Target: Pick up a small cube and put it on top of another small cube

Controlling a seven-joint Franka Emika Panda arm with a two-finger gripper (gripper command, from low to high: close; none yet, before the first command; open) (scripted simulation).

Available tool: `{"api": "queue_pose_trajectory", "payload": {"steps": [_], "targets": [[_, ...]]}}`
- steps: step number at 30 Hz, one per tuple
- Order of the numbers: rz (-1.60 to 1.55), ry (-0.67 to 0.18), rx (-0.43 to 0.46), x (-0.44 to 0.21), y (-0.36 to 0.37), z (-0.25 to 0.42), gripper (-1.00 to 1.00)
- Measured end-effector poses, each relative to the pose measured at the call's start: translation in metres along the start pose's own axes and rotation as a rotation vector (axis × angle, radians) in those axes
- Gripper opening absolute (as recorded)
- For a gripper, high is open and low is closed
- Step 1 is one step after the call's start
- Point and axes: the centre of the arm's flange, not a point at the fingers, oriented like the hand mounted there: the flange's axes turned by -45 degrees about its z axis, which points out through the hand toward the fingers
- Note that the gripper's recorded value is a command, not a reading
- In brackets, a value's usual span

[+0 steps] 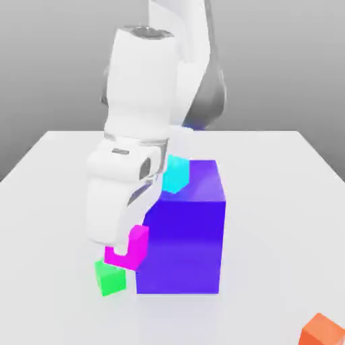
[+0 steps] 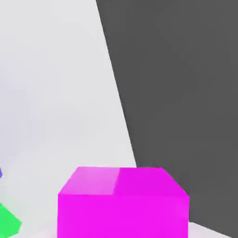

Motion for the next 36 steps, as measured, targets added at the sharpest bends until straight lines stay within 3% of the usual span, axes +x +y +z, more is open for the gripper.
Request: {"api": "queue_pose_trajectory", "payload": {"steps": [7, 11, 36], "targets": [[-0.170, 0.036, 0.085, -0.071, -0.047, 0.023, -1.00], [-0.288, 0.107, 0.173, -0.055, -0.089, 0.051, -1.00], [-0.300, 0.119, 0.184, -0.046, -0.107, 0.117, -1.00]]}}
